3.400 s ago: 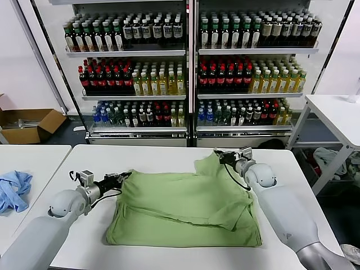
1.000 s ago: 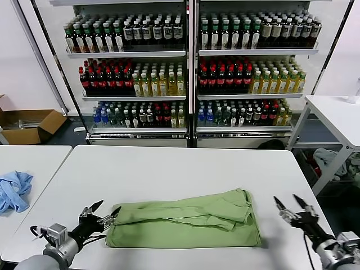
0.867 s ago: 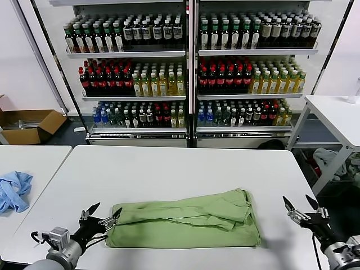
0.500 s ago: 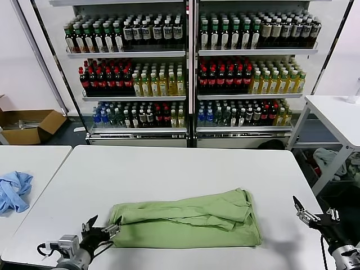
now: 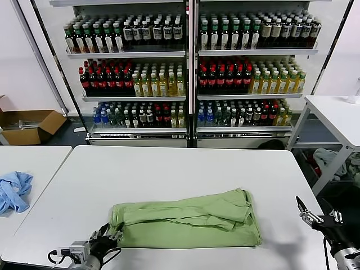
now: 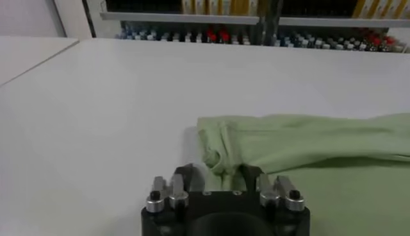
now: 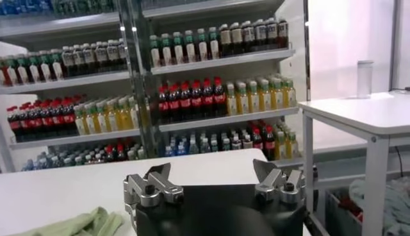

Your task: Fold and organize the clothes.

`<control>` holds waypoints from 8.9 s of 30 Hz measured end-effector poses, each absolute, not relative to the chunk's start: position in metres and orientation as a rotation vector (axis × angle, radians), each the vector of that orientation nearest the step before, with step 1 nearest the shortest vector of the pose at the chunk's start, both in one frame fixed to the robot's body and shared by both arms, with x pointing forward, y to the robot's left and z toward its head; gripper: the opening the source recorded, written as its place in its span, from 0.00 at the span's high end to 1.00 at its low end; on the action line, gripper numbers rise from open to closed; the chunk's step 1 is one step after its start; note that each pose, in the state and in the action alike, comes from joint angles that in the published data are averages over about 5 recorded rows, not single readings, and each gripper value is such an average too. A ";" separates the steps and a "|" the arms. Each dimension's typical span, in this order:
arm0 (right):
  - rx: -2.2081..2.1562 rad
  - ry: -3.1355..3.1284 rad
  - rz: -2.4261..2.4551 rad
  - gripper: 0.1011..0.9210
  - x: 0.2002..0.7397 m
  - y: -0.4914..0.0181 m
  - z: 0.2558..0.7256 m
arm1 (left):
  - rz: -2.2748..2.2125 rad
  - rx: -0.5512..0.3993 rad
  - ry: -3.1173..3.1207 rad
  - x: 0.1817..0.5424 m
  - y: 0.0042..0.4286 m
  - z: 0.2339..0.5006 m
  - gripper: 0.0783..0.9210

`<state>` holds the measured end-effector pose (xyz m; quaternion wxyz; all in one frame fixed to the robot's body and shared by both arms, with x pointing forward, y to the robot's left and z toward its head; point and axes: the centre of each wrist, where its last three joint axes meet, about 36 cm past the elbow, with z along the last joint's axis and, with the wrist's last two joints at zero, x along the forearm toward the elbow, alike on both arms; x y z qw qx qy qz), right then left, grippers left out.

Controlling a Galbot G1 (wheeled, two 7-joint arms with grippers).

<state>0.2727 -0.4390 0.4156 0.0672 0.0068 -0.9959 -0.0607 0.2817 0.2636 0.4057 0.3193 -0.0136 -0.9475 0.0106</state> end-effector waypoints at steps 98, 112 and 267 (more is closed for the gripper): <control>0.079 -2.987 -0.229 0.12 0.274 -0.416 0.400 | 0.053 -0.681 -2.820 0.345 0.240 0.455 0.17; 0.092 -2.986 -0.222 0.12 0.274 -0.414 0.400 | -0.048 -0.326 -2.642 0.368 0.324 0.430 0.12; 0.812 -2.510 0.022 0.77 0.396 -0.191 0.382 | 0.152 -0.266 -2.953 0.395 0.290 0.473 0.12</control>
